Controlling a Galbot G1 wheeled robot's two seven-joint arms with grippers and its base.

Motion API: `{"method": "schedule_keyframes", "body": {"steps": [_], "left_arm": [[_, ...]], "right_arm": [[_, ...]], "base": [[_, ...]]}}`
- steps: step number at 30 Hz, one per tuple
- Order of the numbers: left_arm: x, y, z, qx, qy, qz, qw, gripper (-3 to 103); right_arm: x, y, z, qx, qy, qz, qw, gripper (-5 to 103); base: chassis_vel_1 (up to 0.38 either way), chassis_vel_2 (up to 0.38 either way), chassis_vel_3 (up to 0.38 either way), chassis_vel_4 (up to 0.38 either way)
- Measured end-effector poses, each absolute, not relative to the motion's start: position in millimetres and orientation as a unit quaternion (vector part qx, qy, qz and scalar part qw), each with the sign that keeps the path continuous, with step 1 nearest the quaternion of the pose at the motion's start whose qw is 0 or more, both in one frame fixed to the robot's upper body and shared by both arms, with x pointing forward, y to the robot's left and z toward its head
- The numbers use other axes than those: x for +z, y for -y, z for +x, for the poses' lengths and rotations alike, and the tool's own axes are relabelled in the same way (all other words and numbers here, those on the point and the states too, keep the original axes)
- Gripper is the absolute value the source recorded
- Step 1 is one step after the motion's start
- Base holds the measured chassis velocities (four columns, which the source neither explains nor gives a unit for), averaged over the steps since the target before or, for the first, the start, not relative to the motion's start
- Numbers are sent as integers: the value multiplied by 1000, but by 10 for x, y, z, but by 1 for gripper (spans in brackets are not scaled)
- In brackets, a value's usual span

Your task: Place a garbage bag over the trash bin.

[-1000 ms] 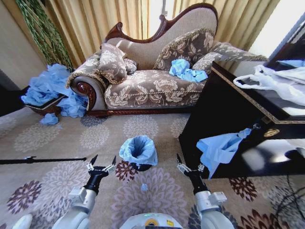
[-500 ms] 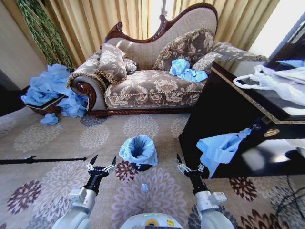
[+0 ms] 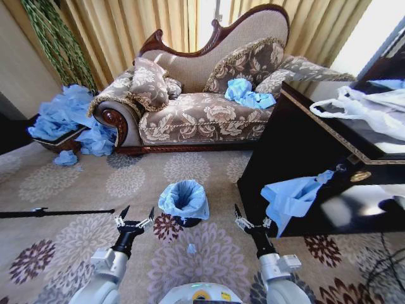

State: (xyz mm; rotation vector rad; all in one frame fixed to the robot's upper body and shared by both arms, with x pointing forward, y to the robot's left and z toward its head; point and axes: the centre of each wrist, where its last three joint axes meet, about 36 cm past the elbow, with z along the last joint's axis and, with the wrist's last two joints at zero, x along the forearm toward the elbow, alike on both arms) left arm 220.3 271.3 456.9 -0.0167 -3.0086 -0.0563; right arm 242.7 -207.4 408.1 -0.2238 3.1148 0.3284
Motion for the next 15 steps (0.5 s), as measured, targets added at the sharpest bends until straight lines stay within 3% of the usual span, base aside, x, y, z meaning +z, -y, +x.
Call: {"method": "schedule_keyframes", "body": {"steps": [15], "left_arm": [[4569, -2713, 2203, -19, 998, -6, 66, 100]], "right_arm": [[4081, 2074, 2427, 105, -992, -71, 1, 100]], "base": [[0, 0, 0, 0]]}}
